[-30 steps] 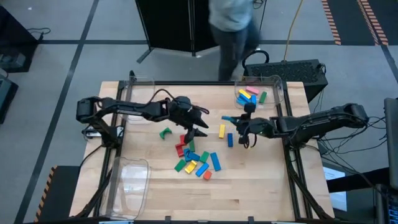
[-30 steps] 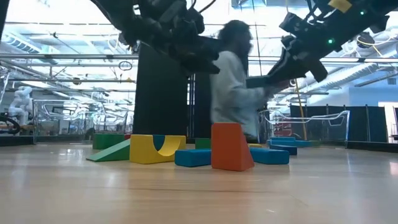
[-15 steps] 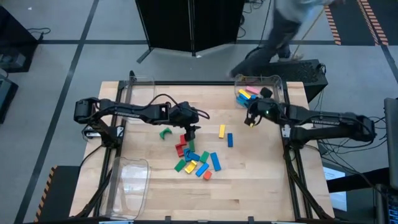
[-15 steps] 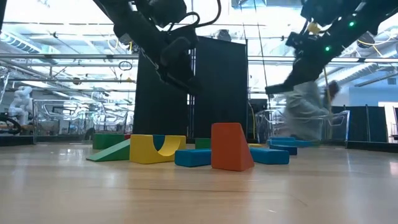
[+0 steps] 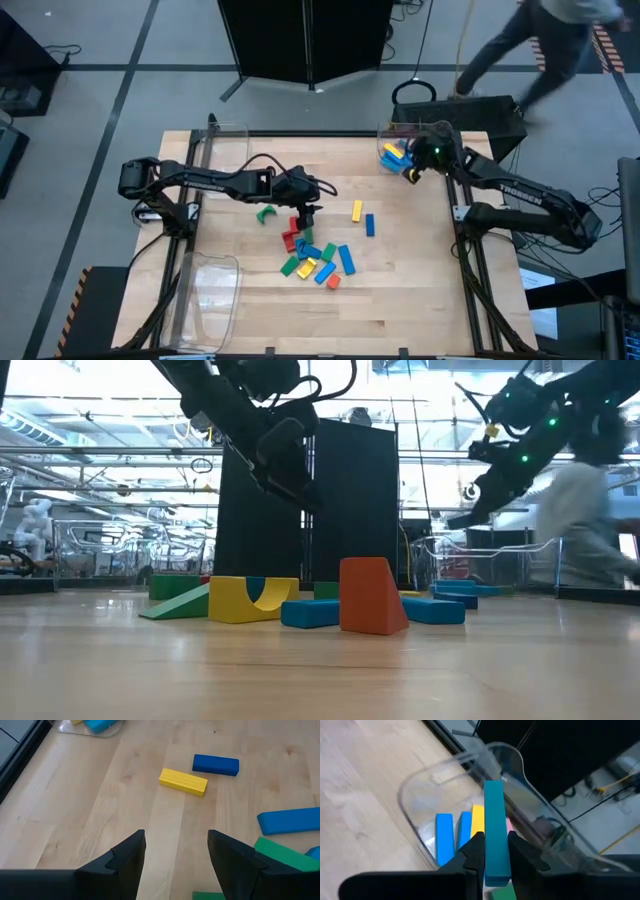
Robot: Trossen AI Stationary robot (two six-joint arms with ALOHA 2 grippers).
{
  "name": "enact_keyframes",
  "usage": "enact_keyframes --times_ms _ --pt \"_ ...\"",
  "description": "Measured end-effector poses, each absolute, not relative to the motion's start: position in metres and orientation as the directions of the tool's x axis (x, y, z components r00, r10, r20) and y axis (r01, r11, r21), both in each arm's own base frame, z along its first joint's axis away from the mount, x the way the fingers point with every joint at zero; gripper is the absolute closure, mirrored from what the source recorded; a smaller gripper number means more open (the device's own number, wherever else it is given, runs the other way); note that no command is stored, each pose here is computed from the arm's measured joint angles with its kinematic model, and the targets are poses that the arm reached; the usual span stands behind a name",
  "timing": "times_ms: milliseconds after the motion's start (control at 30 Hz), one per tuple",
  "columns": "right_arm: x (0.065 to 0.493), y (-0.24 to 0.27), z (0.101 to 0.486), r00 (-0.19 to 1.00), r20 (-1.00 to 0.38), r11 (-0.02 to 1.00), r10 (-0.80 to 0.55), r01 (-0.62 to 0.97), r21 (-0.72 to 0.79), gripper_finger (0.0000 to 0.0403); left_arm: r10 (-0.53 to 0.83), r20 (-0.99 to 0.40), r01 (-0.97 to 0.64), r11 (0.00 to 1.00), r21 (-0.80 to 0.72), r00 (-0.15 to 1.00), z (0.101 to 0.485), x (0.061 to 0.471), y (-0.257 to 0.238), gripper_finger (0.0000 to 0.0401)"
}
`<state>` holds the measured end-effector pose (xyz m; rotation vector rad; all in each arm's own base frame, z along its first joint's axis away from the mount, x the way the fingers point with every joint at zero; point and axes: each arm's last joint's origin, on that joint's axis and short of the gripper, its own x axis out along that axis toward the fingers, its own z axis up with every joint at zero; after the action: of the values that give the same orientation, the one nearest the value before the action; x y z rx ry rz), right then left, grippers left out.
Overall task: Sort blocks by size
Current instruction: Put the blue rectangular block into the top right transparent bin
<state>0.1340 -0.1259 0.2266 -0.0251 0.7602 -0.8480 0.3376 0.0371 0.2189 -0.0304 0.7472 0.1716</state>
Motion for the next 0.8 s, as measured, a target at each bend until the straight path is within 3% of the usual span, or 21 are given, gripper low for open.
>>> enact_keyframes --times_ms 800 --pt "0.128 -0.203 0.169 0.42 -0.705 0.669 -0.572 0.736 -0.105 0.0328 0.142 -0.679 -0.164 0.986 0.032 0.72 0.219 0.338 0.037 0.0184"
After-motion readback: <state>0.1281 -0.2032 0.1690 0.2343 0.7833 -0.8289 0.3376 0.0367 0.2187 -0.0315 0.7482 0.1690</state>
